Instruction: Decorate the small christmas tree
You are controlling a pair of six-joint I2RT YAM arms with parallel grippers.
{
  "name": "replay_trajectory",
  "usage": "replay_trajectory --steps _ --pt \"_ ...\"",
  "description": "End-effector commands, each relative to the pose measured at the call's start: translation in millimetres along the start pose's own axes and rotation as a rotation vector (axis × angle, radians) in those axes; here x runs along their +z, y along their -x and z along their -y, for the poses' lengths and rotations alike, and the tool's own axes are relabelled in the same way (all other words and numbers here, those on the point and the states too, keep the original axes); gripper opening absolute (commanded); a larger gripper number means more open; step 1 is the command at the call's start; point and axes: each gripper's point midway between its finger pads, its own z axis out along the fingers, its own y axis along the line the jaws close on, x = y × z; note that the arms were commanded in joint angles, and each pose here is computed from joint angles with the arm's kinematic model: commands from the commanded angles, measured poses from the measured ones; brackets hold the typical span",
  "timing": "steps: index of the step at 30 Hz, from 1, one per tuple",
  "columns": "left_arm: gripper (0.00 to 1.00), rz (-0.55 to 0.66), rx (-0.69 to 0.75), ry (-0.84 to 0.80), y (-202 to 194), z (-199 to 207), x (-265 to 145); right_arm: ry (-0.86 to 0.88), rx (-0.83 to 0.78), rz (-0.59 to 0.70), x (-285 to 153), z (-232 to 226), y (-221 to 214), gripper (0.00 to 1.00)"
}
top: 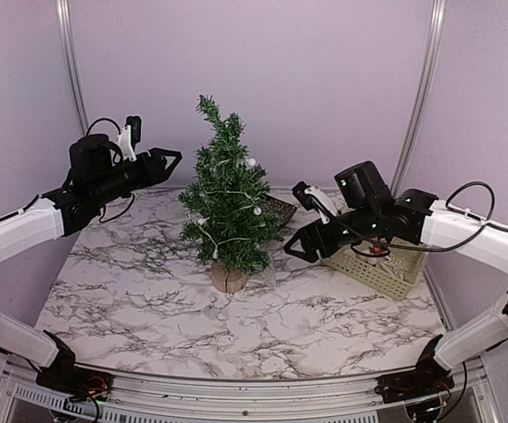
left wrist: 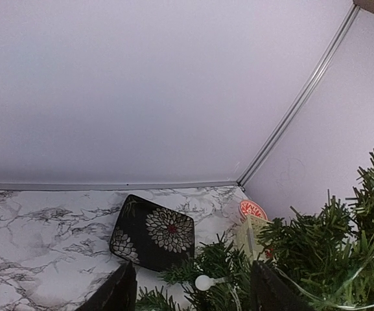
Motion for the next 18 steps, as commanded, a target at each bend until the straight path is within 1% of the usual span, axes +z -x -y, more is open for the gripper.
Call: replay_trajectory --steps 1,5,9,14,18 --pt "0.62 0.074 -0.054 0.039 27.0 -16.3 -17.4 -0.067 0.049 0.069 -41.9 32.8 21.1 0.78" --pt "0.63 0.092 -0.091 0.082 37.3 -39.5 -23.8 -0.160 0.148 0.073 -60.4 81.6 22.6 0.77" --pt "0.63 0.100 -0.082 0.134 39.8 -57.4 -27.4 -0.252 0.268 0.043 -71.4 133.6 8.2 0.73" --pt "0.63 0.070 -0.077 0.188 32.7 -78.5 -26.1 -0.356 0.359 -0.051 -73.1 180.3 -30.7 0.67" --pt "0.63 0.026 -0.100 0.180 24.1 -87.8 -18.7 -0.457 0.403 -0.147 -70.6 215.8 -73.1 0.62"
